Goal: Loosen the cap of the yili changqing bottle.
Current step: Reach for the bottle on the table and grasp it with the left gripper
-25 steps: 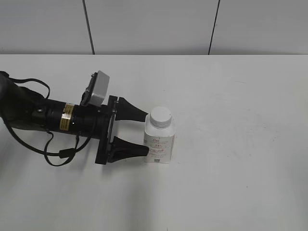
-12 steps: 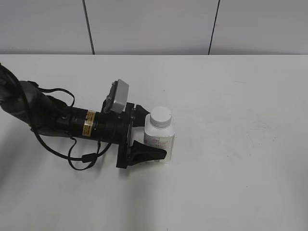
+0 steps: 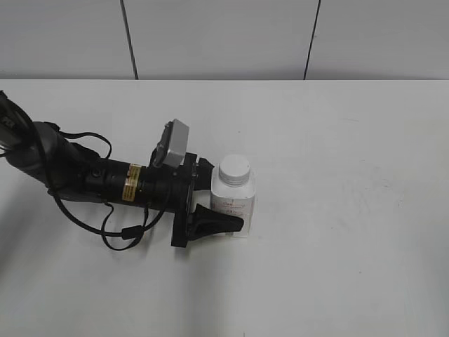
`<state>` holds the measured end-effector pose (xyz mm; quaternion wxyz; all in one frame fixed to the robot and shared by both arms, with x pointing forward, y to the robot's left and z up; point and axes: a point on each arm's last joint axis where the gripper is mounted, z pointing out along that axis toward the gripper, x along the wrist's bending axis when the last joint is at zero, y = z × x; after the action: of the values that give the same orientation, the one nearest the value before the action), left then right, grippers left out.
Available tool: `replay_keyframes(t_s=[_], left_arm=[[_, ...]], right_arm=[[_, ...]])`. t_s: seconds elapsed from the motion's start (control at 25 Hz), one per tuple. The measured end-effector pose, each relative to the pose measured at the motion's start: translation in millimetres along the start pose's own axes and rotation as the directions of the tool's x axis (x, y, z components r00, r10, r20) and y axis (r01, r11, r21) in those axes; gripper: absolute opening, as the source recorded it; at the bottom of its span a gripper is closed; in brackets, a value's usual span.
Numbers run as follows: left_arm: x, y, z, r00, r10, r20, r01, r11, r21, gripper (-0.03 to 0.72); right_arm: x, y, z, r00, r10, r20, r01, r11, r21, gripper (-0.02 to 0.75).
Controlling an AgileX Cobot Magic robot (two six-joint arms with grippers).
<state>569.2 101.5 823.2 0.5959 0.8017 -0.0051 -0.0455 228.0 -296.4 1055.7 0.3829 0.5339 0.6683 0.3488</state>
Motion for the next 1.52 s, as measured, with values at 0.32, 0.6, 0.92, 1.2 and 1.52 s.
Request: replay_keyframes(t_s=[0.32,0.6,0.92,1.2,1.52], left_arm=[[-0.5,0.1,0.4,1.000,0.001,0.004,-0.001,1.000,0.000,0.498],[-0.1,0.4,0.4,1.000,-0.001,0.000,0.001,1.000,-0.003,0.491],[0.1,0.4,0.4,1.000,-0.001,-0.002,0.001,1.000,-0.003,0.448],[0.1,0.4,0.4,1.000,-0.001,-0.002,0.001,1.000,-0.003,0.398],[0.1,0.4,0.4,1.000,-0.001,-0.002,0.001,1.000,-0.003,0.389]], right_arm=[[0.0,0.0,0.0,1.000,0.000,0.000,0.000,1.000,0.000,0.550],[0.0,0.0,0.0,1.000,0.000,0.000,0.000,1.000,0.000,0.550],[-2.8,1.5,0.0,1.000,-0.006,0.031,0.007,1.000,-0.016,0.550],[-2.9,1.9,0.0,0.999,0.006,0.031,-0.006,1.000,-0.021,0.550],[1.1,36.4,26.9,0.981,0.170,-0.091,-0.150,0.970,0.192,0.550]])
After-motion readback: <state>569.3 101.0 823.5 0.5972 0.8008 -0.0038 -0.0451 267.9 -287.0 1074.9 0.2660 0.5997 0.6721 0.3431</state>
